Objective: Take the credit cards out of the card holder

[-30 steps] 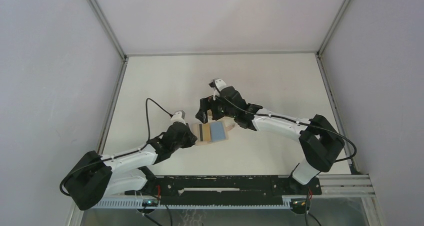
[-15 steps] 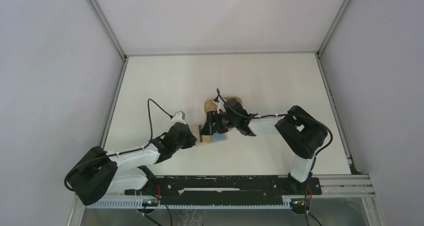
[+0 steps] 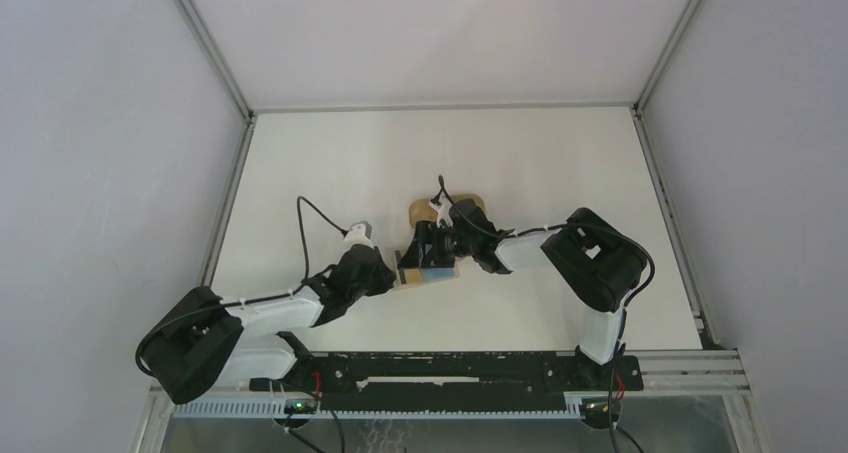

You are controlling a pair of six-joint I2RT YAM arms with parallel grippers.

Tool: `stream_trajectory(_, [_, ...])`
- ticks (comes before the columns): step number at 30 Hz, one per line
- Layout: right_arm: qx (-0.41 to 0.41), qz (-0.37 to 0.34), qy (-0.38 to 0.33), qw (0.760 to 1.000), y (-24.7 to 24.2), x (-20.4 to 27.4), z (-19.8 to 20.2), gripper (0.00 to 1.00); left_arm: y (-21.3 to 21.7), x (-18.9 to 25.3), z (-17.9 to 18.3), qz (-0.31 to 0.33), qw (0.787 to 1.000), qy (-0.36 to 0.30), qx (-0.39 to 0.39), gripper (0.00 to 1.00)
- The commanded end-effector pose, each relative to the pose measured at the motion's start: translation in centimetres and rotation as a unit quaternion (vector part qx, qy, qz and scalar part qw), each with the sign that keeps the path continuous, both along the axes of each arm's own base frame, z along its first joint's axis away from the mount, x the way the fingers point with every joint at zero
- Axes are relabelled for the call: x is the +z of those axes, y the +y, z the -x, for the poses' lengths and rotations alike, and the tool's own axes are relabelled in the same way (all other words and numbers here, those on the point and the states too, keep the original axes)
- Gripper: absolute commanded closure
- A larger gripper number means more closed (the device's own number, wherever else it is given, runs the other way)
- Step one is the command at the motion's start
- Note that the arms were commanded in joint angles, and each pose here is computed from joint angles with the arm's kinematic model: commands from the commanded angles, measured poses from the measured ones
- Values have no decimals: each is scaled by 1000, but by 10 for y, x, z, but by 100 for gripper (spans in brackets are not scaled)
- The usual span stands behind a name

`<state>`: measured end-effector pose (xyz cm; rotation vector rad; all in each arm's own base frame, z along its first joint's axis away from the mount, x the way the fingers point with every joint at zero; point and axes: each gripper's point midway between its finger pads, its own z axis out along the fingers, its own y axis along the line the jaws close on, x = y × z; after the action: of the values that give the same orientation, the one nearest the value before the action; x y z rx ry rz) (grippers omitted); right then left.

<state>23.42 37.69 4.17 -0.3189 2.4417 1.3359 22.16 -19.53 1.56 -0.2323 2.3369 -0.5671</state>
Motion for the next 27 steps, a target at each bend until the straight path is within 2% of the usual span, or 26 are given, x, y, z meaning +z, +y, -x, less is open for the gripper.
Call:
stream_trajectory(1, [-35, 16, 8, 999, -9, -7, -5, 13, 19, -27, 16, -46, 998, 33, 1, 100])
stream_trajectory(17, [-62, 60, -2, 996, -25, -23, -8, 6, 24, -32, 18, -63, 997, 43, 6, 100])
stream_trajectory(27, [-19, 3, 36, 999, -4, -23, 8, 6, 24, -34, 18, -65, 997, 46, 5, 100])
